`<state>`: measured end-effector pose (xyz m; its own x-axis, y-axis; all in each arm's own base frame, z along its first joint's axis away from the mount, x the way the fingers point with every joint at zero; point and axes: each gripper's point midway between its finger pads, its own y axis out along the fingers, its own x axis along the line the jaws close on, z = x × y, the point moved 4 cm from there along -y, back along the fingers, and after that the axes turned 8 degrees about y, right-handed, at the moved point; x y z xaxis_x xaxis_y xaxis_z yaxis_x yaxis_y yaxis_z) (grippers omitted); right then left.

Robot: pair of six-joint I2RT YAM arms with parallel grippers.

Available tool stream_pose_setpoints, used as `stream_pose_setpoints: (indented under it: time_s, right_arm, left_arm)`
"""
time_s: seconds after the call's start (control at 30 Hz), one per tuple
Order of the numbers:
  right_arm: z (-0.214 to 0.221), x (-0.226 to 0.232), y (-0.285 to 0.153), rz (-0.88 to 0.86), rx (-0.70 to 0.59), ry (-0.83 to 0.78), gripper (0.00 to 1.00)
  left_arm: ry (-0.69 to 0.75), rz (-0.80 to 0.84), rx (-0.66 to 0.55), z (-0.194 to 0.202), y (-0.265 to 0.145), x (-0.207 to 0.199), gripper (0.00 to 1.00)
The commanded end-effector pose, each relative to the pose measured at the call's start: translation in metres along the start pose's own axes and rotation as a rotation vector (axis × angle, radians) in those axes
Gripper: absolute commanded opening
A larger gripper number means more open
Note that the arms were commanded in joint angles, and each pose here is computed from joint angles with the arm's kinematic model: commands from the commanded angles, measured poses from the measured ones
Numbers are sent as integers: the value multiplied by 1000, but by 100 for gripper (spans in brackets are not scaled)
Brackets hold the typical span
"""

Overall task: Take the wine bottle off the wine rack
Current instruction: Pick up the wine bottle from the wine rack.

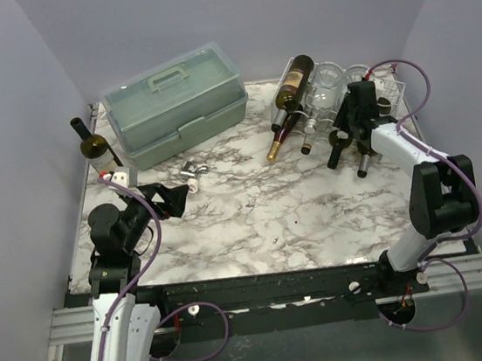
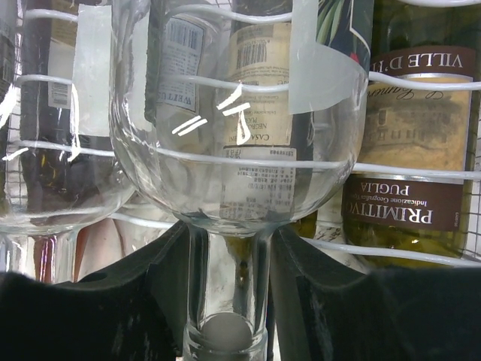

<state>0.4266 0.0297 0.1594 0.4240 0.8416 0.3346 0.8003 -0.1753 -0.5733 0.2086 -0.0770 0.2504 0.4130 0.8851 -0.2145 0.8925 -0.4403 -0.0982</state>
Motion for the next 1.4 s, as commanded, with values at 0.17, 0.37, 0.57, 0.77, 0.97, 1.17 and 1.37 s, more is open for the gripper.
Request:
stream_pose_setpoints:
  time_s: [0.17, 0.37, 0.57, 0.77, 0.97, 1.17, 1.37]
  right_arm:
    - [-8, 8, 10, -1, -35, 21, 46]
    - [-11, 10, 7, -13, -46, 31, 31]
    - [-20, 12, -5, -34, -82, 44, 4]
    - [-40, 17, -29, -81, -158, 70, 0]
    - [-57, 20, -51, -119, -212, 90, 0]
    - [-63, 11, -56, -116, -229, 108, 0]
    - [-73, 2, -64, -128, -257, 129, 0]
  left_arm:
    - [19, -12, -18, -1, 0, 2, 99]
    - [20, -12, -18, -1, 0, 2, 99]
    - [20, -13, -17, -1, 0, 2, 99]
    - [20, -14, -19, -1, 0, 2, 99]
    - [20, -15, -16, 0, 0, 2, 99]
    - [21, -16, -16, 0, 0, 3, 99]
    - [22, -17, -17, 0, -1, 3, 99]
